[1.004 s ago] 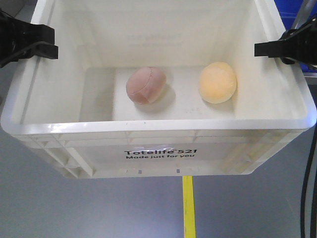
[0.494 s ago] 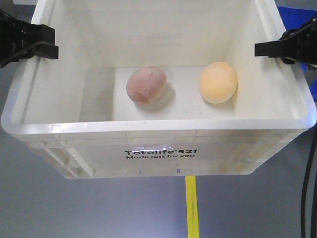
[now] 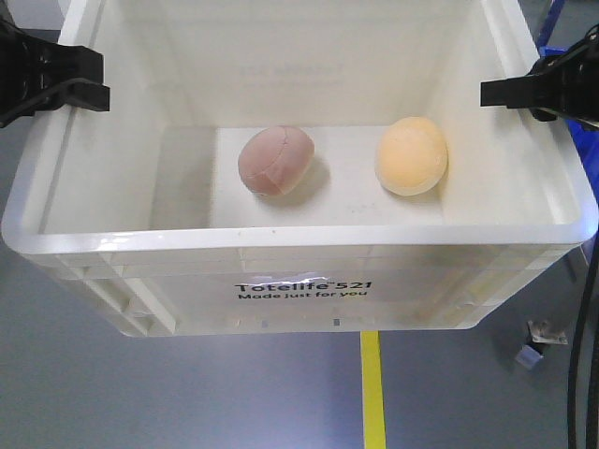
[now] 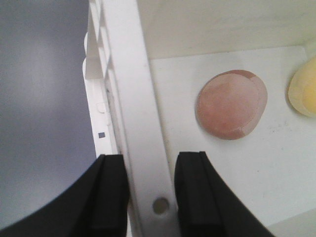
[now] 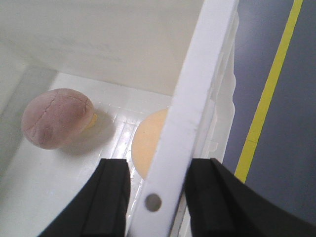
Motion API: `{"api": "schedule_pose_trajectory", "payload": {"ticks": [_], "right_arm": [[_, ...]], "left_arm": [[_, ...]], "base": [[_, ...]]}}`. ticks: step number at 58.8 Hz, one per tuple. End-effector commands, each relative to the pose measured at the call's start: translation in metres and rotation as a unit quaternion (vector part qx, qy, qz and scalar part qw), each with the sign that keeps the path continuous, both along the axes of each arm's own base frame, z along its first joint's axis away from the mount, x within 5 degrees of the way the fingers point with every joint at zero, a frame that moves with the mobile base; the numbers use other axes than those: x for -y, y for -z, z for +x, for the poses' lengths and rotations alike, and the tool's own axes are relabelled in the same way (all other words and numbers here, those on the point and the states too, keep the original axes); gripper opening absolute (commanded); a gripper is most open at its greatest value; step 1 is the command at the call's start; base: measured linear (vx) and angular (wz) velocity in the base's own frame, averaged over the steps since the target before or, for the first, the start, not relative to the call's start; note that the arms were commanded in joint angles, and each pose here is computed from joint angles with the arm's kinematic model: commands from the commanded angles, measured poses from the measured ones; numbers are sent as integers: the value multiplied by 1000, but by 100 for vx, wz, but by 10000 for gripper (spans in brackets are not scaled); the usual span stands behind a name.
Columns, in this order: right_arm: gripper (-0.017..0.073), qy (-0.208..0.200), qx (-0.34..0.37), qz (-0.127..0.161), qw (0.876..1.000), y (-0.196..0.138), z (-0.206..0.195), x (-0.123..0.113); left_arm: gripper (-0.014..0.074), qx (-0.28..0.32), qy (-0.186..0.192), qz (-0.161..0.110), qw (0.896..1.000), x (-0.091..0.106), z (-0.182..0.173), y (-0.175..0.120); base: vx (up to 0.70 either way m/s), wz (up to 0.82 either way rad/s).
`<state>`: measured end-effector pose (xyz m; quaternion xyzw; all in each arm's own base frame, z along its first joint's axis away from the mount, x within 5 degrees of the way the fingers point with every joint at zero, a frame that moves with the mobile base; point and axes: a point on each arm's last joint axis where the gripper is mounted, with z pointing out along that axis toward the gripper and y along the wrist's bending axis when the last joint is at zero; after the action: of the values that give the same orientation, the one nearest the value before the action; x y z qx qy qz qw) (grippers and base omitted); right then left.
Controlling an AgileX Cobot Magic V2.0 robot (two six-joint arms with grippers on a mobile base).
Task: Place moving items into box and shelve
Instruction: 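Keep holding the crate rims with both grippers during driving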
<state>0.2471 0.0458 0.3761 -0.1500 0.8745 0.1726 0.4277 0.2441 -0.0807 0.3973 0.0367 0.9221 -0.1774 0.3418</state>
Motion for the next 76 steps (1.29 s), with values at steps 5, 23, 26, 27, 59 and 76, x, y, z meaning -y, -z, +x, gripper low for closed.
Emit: {"api": "schedule_pose_trajectory", "payload": {"ticks": [5, 23, 26, 27, 59, 76], "right_arm": [[-6, -4, 69, 41, 997, -32, -9, -5], [-6, -4, 69, 41, 997, -32, -9, -5], [-6, -4, 69, 41, 997, -32, -9, -5], [-6, -4, 69, 41, 997, -32, -9, -5], [-6, -5, 69, 42, 997, -32, -9, -5], [-6, -5, 69, 42, 997, -32, -9, -5]], "left_arm": [[-6, 100, -6, -60, 993, 3, -4, -36], [-6, 99, -6, -59, 993, 3, -4, -35], [-6, 98, -5, -59, 993, 3, -4, -35], [-6, 98, -5, -59, 993, 3, -4, -35], [-6, 96, -5, -58, 994, 4, -2, -34], [-6, 96, -5, -58, 994, 4, -2, -34]], "base": [[53, 3], [52, 1], [52, -3], [51, -3], [53, -4], [52, -4]]}}
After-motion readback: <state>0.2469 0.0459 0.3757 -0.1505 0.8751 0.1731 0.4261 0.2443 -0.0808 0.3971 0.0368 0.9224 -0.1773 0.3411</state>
